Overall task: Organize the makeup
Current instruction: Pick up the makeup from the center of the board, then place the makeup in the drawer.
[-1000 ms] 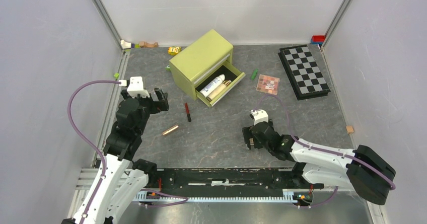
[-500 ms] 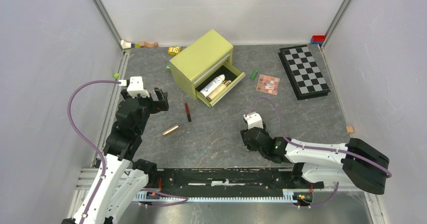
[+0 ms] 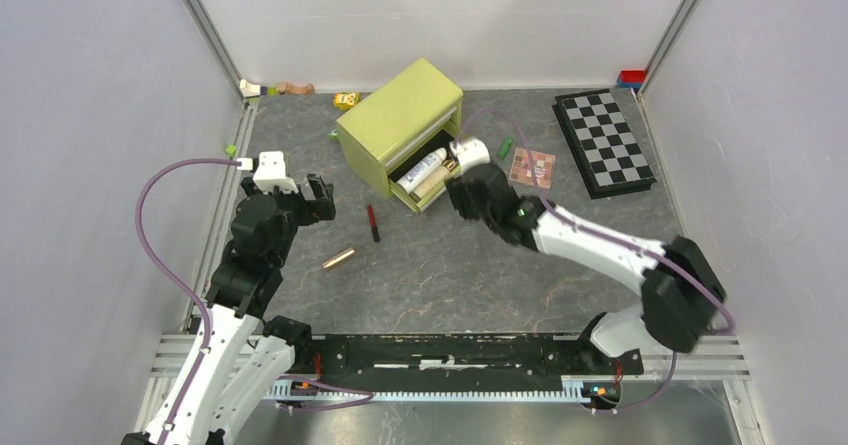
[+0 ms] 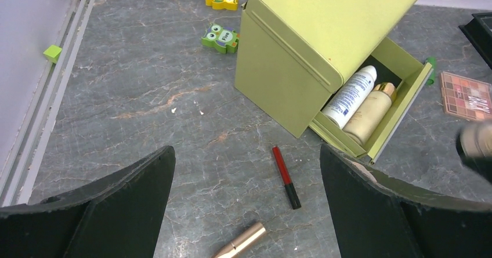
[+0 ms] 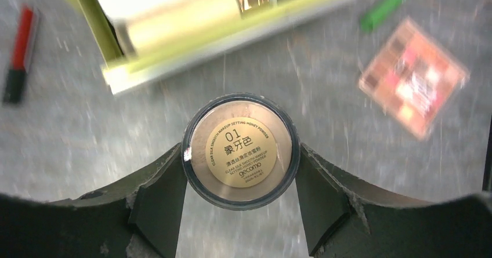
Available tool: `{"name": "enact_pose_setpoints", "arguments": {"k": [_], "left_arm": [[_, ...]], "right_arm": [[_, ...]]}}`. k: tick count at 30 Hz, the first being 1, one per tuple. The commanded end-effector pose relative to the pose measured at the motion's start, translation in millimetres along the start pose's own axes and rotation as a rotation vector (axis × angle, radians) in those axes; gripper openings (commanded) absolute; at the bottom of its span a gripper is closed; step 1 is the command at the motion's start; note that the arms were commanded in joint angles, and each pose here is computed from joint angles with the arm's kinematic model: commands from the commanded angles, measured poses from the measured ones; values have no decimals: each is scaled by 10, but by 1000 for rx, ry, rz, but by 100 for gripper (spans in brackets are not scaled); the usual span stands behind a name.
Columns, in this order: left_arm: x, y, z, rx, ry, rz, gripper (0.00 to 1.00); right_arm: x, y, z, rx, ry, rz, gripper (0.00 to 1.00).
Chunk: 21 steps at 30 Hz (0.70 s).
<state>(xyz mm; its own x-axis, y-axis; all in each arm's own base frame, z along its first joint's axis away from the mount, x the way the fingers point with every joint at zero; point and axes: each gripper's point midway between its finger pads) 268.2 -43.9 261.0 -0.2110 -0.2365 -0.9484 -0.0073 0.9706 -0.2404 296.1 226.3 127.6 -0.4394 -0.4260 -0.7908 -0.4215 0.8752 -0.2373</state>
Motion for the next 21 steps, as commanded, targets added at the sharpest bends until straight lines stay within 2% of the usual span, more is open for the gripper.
{"name": "enact_pose_setpoints", "arguments": {"k": [1,5,8,12,21], "left_arm": [[-77,16,20,-4,-33,29,100],[-72,29,18,-11,-33,30,100],[-83,32,18,-12,-37,31,100],[-86,24,15,-7,-38,31,100],[-81,19,22,-4,-36,32,100]], "right_arm": [[-706,-34,427,-87,-47,-72,51],[-1139,-88,816,-119,-61,-94,50],[-1273,-203,1086,-114,-51,-82,49],[-1301,-334,1380,-126,-39,-51,48],[-1411,-495,1735,-168,-85,24,47]]}}
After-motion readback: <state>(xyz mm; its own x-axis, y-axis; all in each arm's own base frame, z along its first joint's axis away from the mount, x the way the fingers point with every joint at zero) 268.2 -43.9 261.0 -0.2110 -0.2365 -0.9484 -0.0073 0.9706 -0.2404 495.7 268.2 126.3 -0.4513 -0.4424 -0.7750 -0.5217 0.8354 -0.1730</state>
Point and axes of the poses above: each gripper's point midway between its finger pads, its own z axis out along the fingers, its own y axis along the line the jaws close on, x = y × z, and after that the axes turned 8 degrees about -z, right-handed
